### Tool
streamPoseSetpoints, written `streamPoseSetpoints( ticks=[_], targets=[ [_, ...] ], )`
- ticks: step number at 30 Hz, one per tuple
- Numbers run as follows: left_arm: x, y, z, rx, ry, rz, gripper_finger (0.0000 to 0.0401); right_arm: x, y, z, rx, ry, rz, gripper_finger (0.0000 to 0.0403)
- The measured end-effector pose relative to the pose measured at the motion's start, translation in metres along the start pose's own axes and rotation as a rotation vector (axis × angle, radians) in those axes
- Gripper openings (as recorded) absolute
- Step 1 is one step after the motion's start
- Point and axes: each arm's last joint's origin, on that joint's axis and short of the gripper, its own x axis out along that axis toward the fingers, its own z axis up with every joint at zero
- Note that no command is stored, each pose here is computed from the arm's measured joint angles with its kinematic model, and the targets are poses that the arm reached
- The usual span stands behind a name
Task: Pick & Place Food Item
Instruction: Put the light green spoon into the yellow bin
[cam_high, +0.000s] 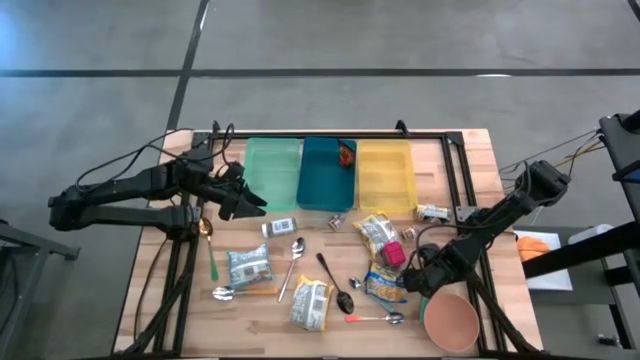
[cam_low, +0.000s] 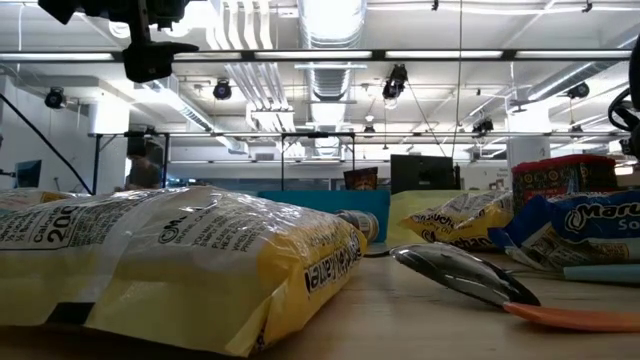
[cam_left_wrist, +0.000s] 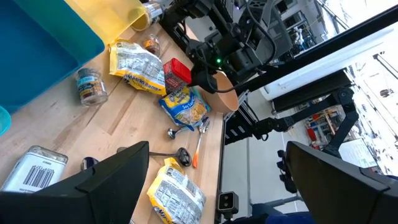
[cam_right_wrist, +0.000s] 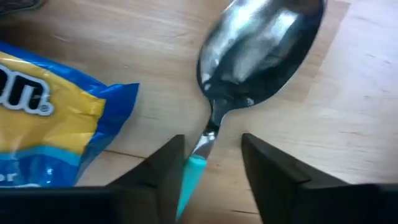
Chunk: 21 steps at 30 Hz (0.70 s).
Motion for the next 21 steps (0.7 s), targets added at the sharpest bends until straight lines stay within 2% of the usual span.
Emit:
streamPoseSetpoints(
  ticks=[8, 21],
  targets=[
    [0.0, 0.0, 0.0, 0.0, 0.0, 0.0, 0.0385, 0.0002, -0.0005, 0.0002, -0.018, -0.001, -0.005, 0.0023],
    [0.0, 0.0, 0.0, 0.0, 0.0, 0.0, 0.0385, -0.0022, 0.0023, -0.0001, -0.021, -0.043, 0.027, 0.0022]
  ],
)
